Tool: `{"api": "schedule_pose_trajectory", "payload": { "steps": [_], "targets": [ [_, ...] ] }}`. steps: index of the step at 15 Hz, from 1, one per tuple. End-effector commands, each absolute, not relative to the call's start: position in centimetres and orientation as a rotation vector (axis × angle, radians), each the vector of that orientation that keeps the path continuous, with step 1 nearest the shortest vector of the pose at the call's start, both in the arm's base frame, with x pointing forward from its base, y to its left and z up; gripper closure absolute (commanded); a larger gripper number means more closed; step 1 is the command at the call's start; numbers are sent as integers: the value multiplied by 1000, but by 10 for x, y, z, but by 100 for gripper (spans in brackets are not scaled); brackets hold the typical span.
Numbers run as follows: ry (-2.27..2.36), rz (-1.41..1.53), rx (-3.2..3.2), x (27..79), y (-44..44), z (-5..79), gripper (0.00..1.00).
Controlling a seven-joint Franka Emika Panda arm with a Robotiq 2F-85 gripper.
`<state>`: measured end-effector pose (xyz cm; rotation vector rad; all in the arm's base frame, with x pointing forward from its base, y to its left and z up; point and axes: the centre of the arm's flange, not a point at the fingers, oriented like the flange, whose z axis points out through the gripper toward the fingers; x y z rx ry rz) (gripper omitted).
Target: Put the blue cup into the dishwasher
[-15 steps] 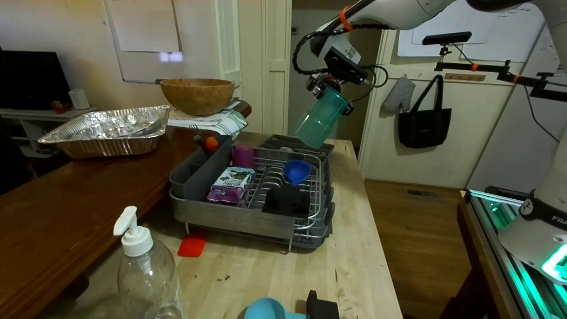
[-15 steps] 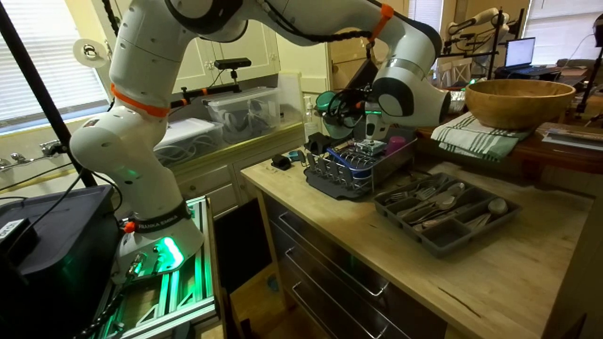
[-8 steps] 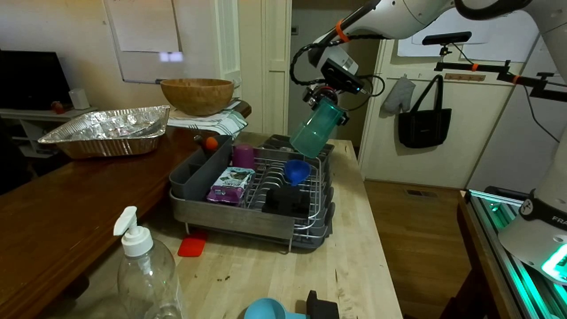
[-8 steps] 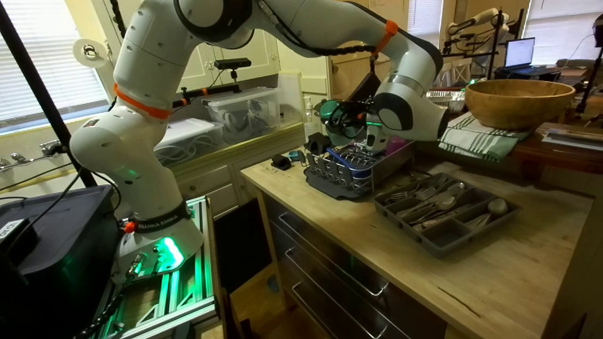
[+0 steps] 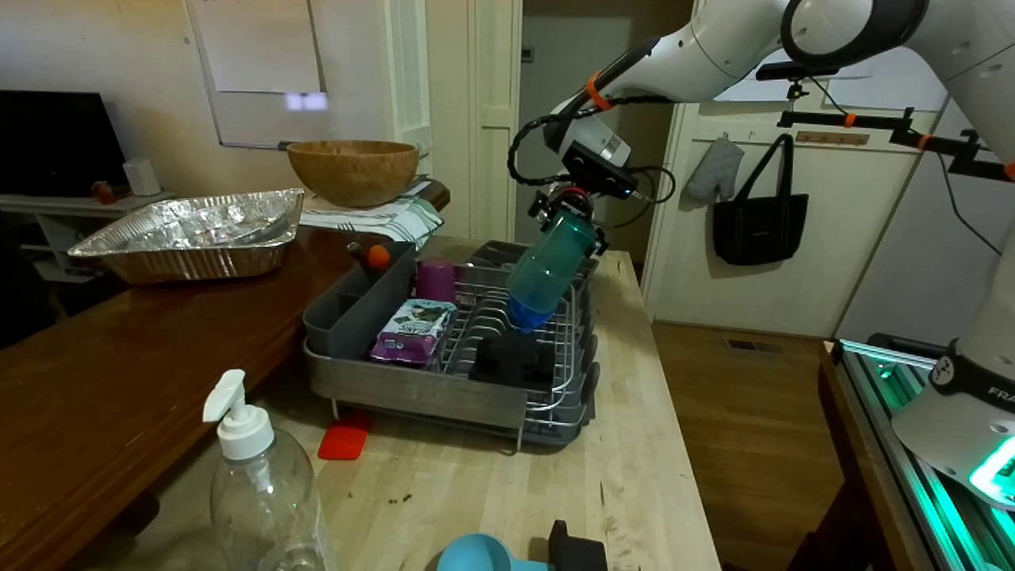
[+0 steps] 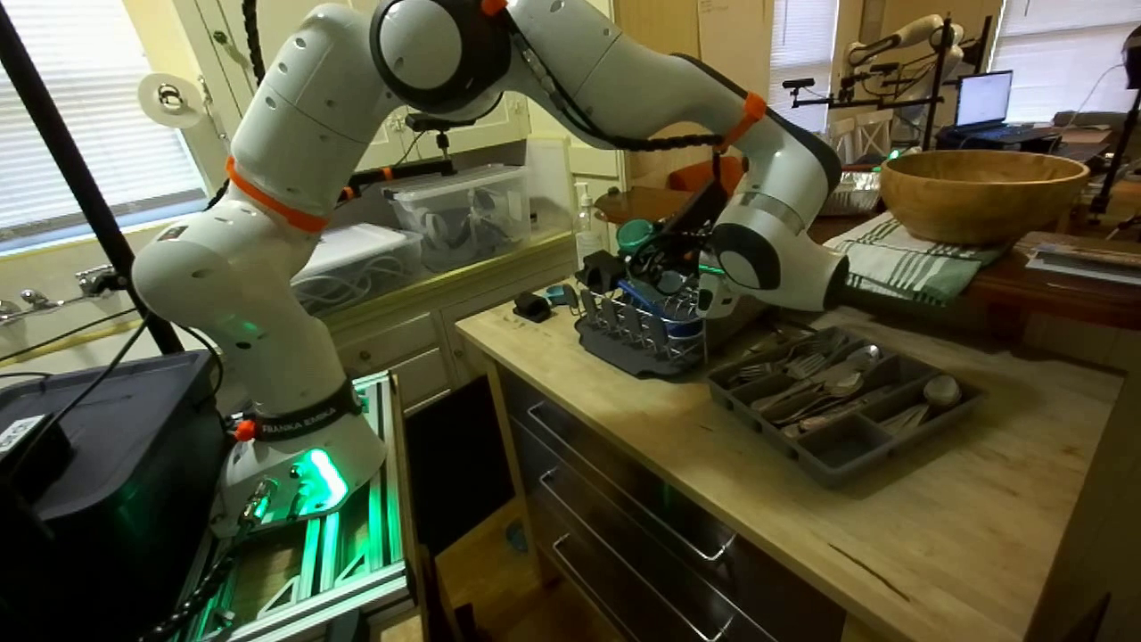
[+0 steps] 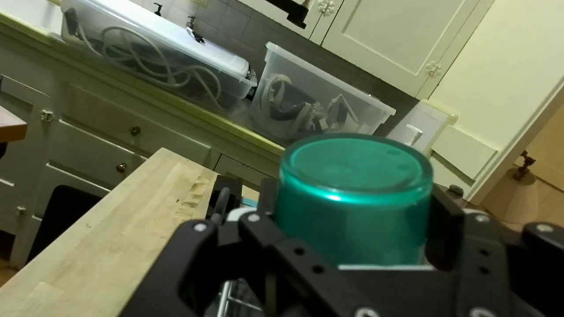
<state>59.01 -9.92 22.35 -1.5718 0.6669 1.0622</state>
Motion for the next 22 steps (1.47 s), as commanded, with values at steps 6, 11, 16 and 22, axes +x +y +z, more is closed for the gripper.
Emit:
{"api": "schedule_pose_trajectory", "payload": {
  "steps": [6, 11, 16, 22],
  "targets": [
    [802, 1074, -1484, 615, -95, 181, 47],
    [897, 1164, -1392, 617, -96, 175, 6],
    [902, 1185, -1394, 604, -88, 191, 0],
    [959, 1035, -1551, 562, -33, 265, 0]
  ]
}}
